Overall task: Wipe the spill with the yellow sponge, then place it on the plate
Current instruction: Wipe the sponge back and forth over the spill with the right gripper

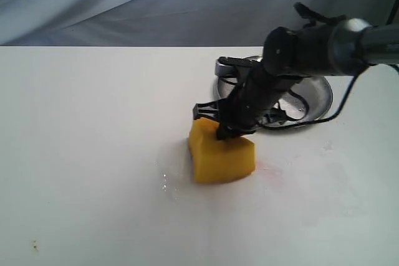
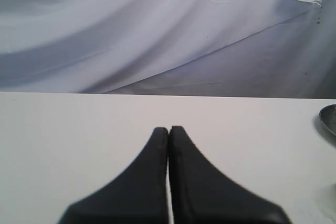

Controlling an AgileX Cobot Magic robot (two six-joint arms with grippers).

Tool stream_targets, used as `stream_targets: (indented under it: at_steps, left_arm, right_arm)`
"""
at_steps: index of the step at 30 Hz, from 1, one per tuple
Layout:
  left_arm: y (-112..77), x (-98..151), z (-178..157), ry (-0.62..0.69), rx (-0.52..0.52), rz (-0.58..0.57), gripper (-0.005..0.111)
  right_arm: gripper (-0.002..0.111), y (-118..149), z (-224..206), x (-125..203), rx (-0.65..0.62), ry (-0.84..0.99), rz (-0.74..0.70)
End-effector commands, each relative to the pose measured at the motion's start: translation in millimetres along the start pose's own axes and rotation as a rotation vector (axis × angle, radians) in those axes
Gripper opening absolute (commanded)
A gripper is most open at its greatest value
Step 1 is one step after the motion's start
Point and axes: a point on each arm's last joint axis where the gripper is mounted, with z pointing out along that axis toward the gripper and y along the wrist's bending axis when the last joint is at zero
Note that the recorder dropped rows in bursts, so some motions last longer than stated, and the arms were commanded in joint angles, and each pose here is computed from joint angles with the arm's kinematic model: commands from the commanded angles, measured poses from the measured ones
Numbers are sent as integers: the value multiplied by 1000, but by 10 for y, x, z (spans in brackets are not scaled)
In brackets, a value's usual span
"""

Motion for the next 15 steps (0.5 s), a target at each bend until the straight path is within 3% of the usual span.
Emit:
stream_targets:
  at_steps: [1, 8, 15]
  left_arm:
    - [0, 10, 1, -1, 1, -2, 1]
    - [0, 10, 1, -1, 1, -2, 1]
    - [0, 10, 1, -1, 1, -2, 1]
  right_arm:
    - [0, 431, 320, -19, -43, 51, -72]
    - [0, 1065, 456, 150, -105, 98, -190]
    - [0, 1305, 381, 417, -79, 190, -314]
